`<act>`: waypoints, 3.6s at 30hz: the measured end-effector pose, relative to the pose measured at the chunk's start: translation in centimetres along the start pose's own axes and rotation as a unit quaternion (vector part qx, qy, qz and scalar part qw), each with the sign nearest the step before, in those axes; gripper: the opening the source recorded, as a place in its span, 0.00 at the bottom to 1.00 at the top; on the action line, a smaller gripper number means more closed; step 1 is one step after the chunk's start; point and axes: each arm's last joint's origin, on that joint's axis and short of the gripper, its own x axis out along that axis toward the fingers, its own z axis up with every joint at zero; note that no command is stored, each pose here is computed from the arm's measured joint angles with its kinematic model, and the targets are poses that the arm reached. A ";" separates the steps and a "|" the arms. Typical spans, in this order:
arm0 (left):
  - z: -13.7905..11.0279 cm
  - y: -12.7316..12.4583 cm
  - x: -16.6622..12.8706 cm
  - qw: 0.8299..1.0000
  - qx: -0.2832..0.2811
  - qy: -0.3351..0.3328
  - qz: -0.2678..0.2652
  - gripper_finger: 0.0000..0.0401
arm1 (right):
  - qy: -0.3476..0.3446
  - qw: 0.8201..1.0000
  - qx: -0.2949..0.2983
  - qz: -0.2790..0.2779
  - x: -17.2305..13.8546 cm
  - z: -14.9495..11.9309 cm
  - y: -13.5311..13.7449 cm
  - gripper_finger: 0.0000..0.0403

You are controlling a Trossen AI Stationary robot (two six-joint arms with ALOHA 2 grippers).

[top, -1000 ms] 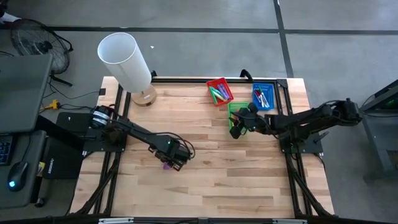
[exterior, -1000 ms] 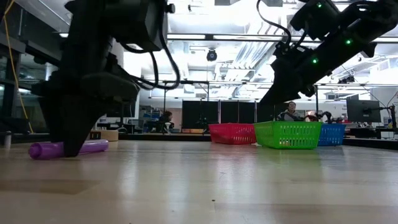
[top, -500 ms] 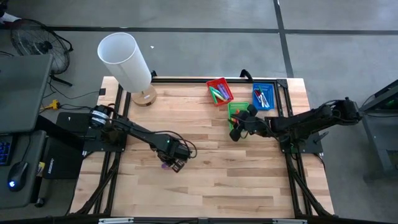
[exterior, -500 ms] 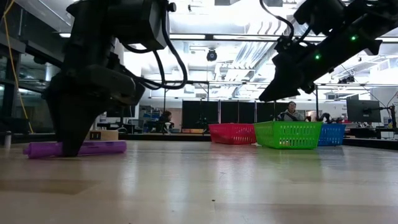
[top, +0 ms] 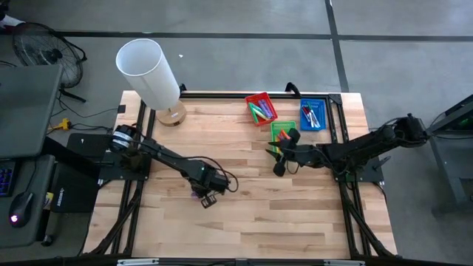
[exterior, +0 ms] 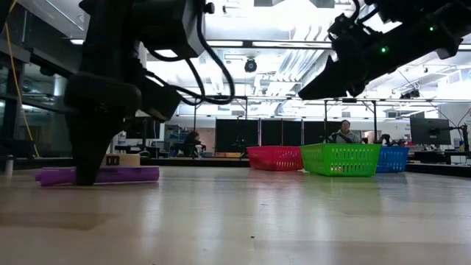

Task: Pick & Place Markers
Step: Put the purple highlighter in the red bin

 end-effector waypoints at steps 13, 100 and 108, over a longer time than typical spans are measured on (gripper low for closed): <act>4.0 -0.7 -4.1 0.975 0.100 -0.174 0.094 0.14 | -0.014 0.999 -0.012 0.034 -0.3 0.2 0.7 0.32; 8.5 -2.3 -10.4 0.916 0.222 -0.327 0.073 0.14 | -0.094 0.967 -0.091 0.220 3.8 1.0 2.1 0.32; 8.5 -2.3 -10.4 0.916 0.223 -0.326 0.074 0.14 | -0.091 0.967 -0.097 0.217 4.0 0.9 2.0 0.17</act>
